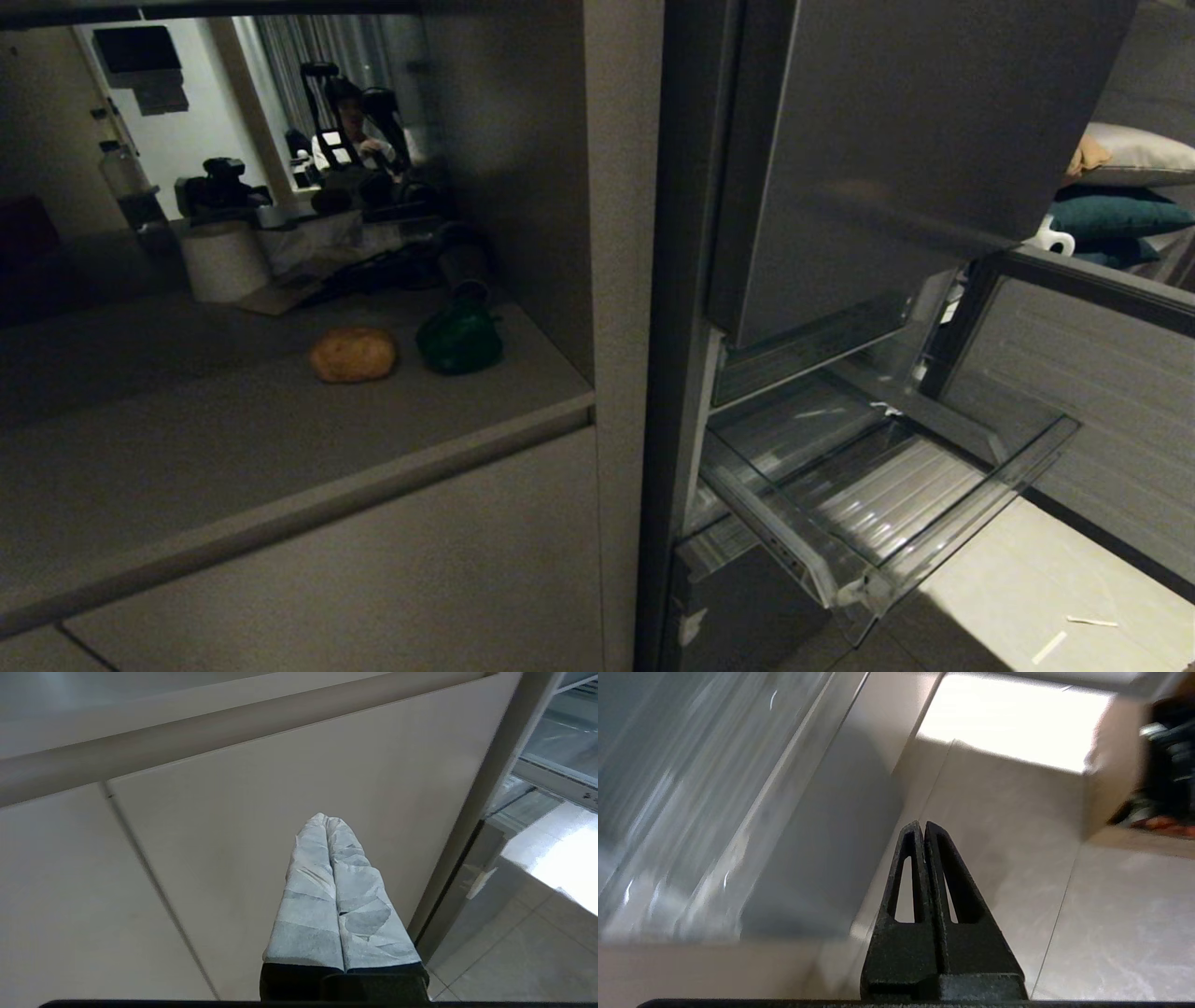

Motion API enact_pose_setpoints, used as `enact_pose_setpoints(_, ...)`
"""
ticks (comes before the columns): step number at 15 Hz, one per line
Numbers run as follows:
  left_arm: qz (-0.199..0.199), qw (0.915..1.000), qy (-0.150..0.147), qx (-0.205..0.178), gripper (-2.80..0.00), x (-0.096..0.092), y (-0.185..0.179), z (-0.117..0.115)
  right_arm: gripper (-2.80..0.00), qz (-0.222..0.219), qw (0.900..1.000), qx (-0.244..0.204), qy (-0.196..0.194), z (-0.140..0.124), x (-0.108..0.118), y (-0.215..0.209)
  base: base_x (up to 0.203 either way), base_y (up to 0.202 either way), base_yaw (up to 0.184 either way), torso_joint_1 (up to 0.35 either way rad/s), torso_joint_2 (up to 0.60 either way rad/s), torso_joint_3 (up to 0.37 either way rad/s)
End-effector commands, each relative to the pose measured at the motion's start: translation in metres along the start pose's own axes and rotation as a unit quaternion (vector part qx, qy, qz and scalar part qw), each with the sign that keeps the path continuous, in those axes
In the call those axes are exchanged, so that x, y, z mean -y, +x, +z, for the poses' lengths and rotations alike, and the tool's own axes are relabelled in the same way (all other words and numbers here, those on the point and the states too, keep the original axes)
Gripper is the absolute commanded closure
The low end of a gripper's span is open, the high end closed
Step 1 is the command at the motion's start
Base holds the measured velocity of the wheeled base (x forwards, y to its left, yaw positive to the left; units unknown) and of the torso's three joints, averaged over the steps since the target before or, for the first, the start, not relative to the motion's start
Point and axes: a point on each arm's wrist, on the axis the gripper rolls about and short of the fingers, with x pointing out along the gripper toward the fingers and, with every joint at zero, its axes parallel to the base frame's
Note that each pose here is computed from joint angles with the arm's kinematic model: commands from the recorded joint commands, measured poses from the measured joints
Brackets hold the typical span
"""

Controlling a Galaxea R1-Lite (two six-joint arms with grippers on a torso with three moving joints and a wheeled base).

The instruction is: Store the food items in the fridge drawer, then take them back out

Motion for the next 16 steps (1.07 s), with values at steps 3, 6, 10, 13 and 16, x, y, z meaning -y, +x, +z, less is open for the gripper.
enact_pose_setpoints(3,0.000,1.0000,0.000,-0.001,0.00,0.000,0.000,0.000,0.00,0.120,0.986,-0.111,-0.012,0.004,-0.015,0.044,0.000,0.000,0.000,0.000,0.00,0.000)
enact_pose_setpoints(6,0.000,1.0000,0.000,0.000,0.00,0.000,0.000,0.000,0.00,0.172,0.966,-0.190,-0.038,0.000,-0.043,0.073,0.000,0.000,0.000,0.000,0.00,0.000)
enact_pose_setpoints(10,0.000,1.0000,0.000,-0.001,0.00,0.000,0.000,0.000,0.00,0.190,0.949,-0.245,-0.055,-0.005,-0.057,0.106,0.000,0.000,0.000,0.000,0.00,0.000)
enact_pose_setpoints(13,0.000,1.0000,0.000,-0.001,0.00,0.000,0.000,0.000,0.00,0.194,0.945,-0.258,-0.056,-0.001,-0.060,0.130,0.000,0.000,0.000,0.000,0.00,0.000)
enact_pose_setpoints(16,0.000,1.0000,0.000,0.000,0.00,0.000,0.000,0.000,0.00,0.206,0.939,-0.267,-0.067,0.002,-0.069,0.154,0.000,0.000,0.000,0.000,0.00,0.000)
